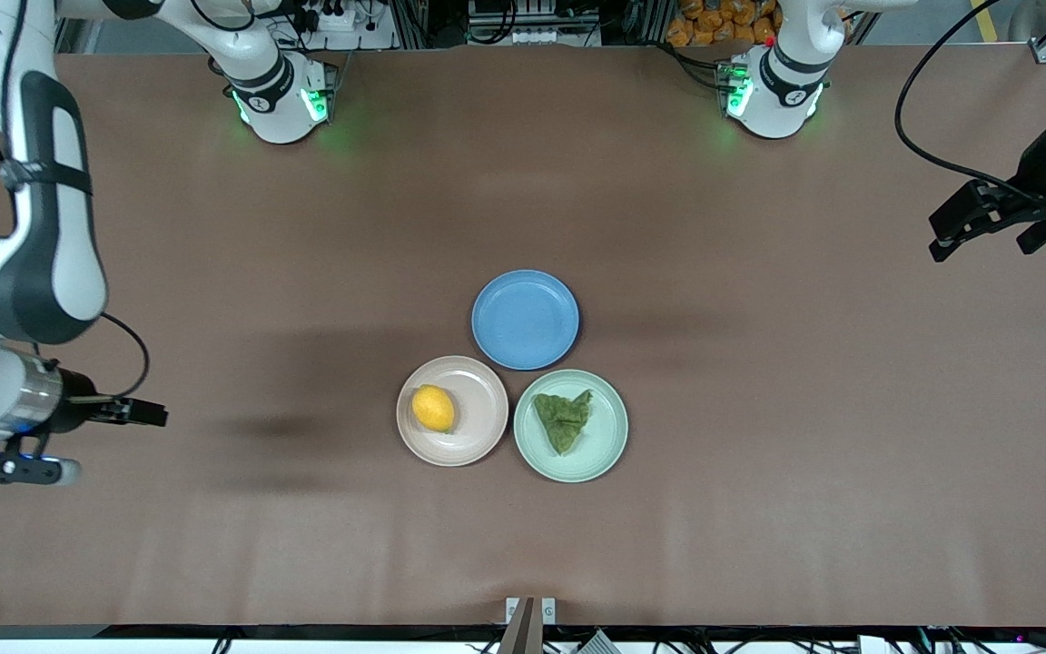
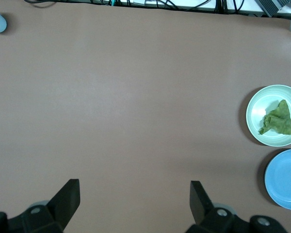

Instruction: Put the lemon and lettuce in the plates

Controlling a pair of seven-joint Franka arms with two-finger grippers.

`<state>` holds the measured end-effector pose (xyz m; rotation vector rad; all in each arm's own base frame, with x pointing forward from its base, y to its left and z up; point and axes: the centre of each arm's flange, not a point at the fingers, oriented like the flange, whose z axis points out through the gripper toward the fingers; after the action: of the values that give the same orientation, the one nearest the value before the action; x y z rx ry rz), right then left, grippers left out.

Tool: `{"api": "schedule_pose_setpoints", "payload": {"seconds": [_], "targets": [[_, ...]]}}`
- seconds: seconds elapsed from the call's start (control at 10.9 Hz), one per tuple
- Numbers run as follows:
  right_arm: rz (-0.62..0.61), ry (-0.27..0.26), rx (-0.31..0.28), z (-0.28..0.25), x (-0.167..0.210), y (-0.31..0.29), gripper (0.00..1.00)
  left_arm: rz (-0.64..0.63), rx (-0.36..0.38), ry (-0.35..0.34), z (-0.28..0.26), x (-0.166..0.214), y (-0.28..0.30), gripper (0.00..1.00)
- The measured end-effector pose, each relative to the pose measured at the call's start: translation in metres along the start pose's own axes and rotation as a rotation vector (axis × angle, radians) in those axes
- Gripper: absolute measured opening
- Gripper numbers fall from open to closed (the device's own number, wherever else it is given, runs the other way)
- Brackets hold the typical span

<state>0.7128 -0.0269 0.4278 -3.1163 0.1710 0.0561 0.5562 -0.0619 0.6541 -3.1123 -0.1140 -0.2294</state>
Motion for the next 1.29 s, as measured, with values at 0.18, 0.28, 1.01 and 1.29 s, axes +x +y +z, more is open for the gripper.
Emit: {"api": "schedule_pose_setpoints", "payload": {"seconds": [0.18,0.28,1.01,1.29], "targets": [[0.014,0.009,0.002,-0.025,-0.008,0.01,1.0,-0.001,-0.025,-0.033,0.005,-0.003,0.003,1.0],[0.022,0.008,0.001,-0.035,-0.012,0.015,1.0,0.009,-0.031,-0.053,0.009,-0.005,0.004,1.0],[0.043,0.01,0.017,-0.084,-0.063,0.032,1.0,0.03,-0.027,-0.083,0.018,-0.006,0.004,1.0],[0.053,0.014,0.025,-0.105,-0.088,0.04,1.0,0.025,-0.026,-0.083,0.018,-0.006,0.001,1.0]]}}
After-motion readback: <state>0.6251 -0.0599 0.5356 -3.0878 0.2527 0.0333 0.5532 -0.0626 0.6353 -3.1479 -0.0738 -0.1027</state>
